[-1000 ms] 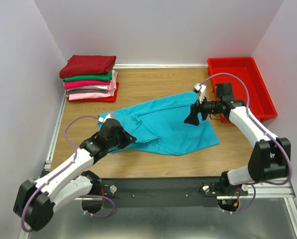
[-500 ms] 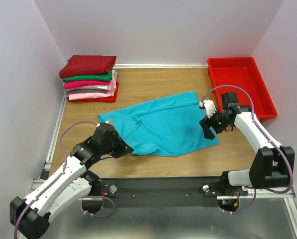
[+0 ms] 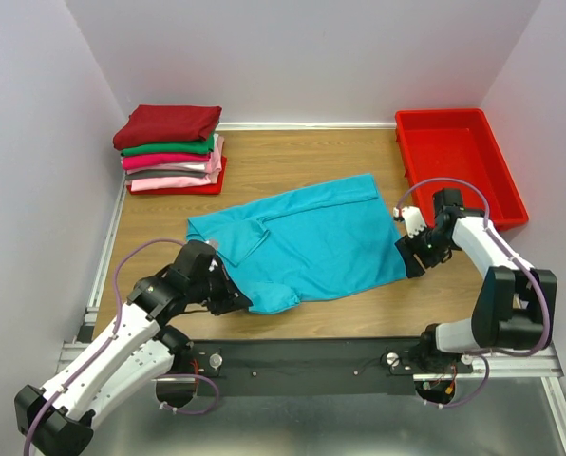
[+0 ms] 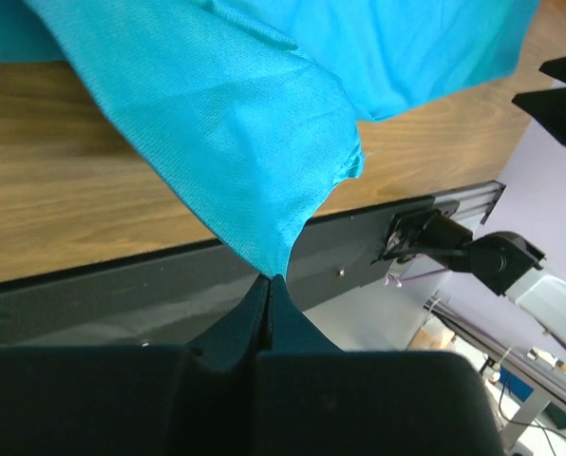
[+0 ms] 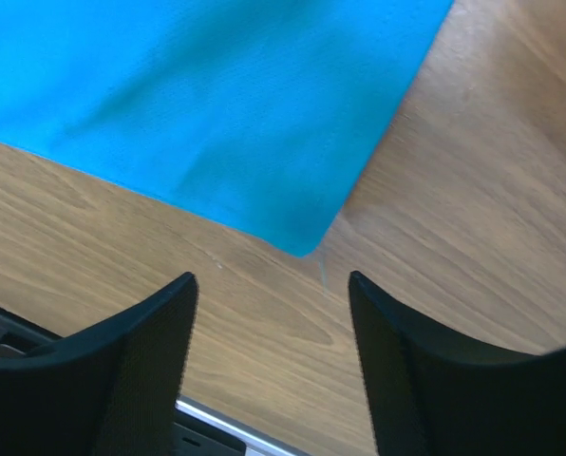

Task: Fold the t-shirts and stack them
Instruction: Fold the tshirt

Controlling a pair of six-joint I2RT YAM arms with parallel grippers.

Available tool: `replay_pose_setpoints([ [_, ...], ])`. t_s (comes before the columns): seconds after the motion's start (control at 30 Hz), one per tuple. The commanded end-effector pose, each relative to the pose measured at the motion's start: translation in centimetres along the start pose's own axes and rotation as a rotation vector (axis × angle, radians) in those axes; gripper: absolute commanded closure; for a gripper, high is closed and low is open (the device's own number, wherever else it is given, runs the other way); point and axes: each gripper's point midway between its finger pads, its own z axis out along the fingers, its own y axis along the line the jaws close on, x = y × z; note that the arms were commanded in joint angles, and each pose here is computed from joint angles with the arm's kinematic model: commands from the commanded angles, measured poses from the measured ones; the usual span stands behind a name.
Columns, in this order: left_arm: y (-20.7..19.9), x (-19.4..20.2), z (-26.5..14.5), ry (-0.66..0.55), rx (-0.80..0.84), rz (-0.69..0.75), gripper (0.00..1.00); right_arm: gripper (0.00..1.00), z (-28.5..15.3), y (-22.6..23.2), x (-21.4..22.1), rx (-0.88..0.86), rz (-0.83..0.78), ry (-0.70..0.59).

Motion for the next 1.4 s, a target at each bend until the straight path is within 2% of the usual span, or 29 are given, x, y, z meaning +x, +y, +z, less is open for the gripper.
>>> replay_pose_setpoints([
  [0.0,-0.4,1.8,-1.0,0.092,0.027,0.008,1.0,0.32,1.2,0.5,0.6,-0.059,-0.001,0.029],
  [0.13,-1.0,2.2,-1.9,0.116,0.023,0.008,1.0,0.34,2.3,0.1,0.7,-0.073,0.022,0.046],
  [0.43,0.7,3.6,-2.6,0.18,-0.057,-0.003,1.0,0.41,3.6,-0.4,0.3,-0.085,0.043,0.046],
  [0.83,1.0,3.9,-3.1,0.201,-0.09,-0.019,1.0,0.66,3.6,-0.3,0.8,-0.079,0.03,0.052],
  [0.97,1.0,4.0,-3.5,0.214,-0.113,-0.02,1.0,0.7,3.3,-0.4,0.8,-0.065,0.02,0.045],
  [1.0,1.1,4.1,-3.5,0.223,-0.118,-0.022,1.0,0.77,3.3,-0.3,0.8,-0.066,0.018,0.043],
  [1.03,1.1,4.2,-3.5,0.23,-0.12,-0.026,1.0,0.93,3.1,-0.4,0.7,-0.06,0.018,0.037],
  [1.1,0.9,4.5,-3.6,0.245,-0.113,-0.032,1.0,1.0,3.0,-0.4,0.6,-0.058,0.013,0.03],
  [1.37,-0.1,4.0,-3.5,0.237,-0.086,-0.026,1.0,1.0,2.0,0.0,-0.3,-0.075,0.008,-0.005],
])
